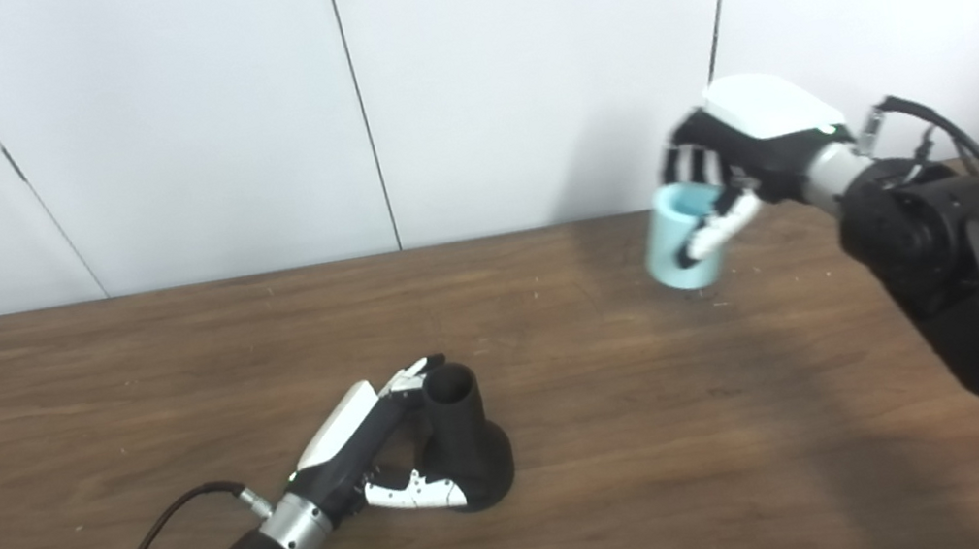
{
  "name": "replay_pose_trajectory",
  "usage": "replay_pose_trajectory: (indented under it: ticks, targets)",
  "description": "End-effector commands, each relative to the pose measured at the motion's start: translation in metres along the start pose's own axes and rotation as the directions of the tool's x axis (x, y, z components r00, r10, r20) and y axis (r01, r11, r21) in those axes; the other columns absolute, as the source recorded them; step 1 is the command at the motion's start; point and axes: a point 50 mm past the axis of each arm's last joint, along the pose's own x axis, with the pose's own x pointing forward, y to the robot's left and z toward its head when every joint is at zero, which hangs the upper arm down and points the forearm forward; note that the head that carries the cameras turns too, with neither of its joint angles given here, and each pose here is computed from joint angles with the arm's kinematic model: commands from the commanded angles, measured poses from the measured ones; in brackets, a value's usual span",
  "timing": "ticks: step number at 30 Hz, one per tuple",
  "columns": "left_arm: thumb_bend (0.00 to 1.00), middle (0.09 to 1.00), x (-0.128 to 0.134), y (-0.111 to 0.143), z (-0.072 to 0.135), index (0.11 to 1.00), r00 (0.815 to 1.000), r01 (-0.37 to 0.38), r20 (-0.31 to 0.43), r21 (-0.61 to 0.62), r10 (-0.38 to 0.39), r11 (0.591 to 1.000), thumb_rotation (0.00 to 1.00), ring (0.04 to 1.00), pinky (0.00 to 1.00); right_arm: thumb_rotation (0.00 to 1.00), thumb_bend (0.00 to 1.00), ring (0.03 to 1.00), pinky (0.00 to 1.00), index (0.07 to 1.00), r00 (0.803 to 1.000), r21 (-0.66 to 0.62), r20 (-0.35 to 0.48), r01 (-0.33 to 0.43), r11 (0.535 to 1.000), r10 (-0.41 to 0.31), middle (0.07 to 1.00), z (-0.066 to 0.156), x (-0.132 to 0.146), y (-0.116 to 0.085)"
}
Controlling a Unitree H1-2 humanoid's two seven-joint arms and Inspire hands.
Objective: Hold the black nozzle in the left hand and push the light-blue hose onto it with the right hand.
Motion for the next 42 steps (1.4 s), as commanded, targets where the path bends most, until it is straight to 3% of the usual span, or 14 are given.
replay_pose_trajectory:
  ticks: [1,8,16,25,42]
  targets:
    - [0.60,0.827,-0.042,-0.063,-0.036,0.479,0.947,0.247,-0.206,-0.020,-0.246,0.969,0.40,0.984,1.00,0.14,0.51,0.276,0.21,0.485,0.994,0.005,0.066,0.089,0.996,-0.089,0.356,0.018,0.002,-0.035]
    - [0.60,0.827,-0.044,-0.066,-0.037,0.481,0.944,0.256,-0.213,-0.012,-0.253,0.967,0.40,0.984,1.00,0.14,0.51,0.259,0.20,0.483,0.974,0.140,0.202,0.079,0.987,-0.106,0.341,0.070,-0.003,-0.041]
    - [0.60,0.831,-0.043,-0.065,-0.037,0.480,0.940,0.270,-0.214,-0.005,-0.265,0.963,0.40,0.985,1.00,0.14,0.51,0.279,0.22,0.484,0.947,0.171,0.312,0.025,0.985,-0.078,0.358,0.102,-0.005,-0.037]
    - [0.60,0.814,-0.040,-0.063,-0.036,0.461,0.939,0.277,-0.217,0.010,-0.268,0.961,0.40,0.985,1.00,0.13,0.51,0.259,0.20,0.484,0.932,0.178,0.356,-0.003,0.984,-0.061,0.340,0.115,-0.010,-0.037]
    - [0.58,0.792,-0.041,-0.065,-0.037,0.442,0.931,0.296,-0.229,0.014,-0.285,0.955,0.37,0.979,1.00,0.14,0.51,0.260,0.20,0.483,0.930,0.228,0.360,-0.006,0.974,-0.079,0.339,0.120,-0.015,-0.042]
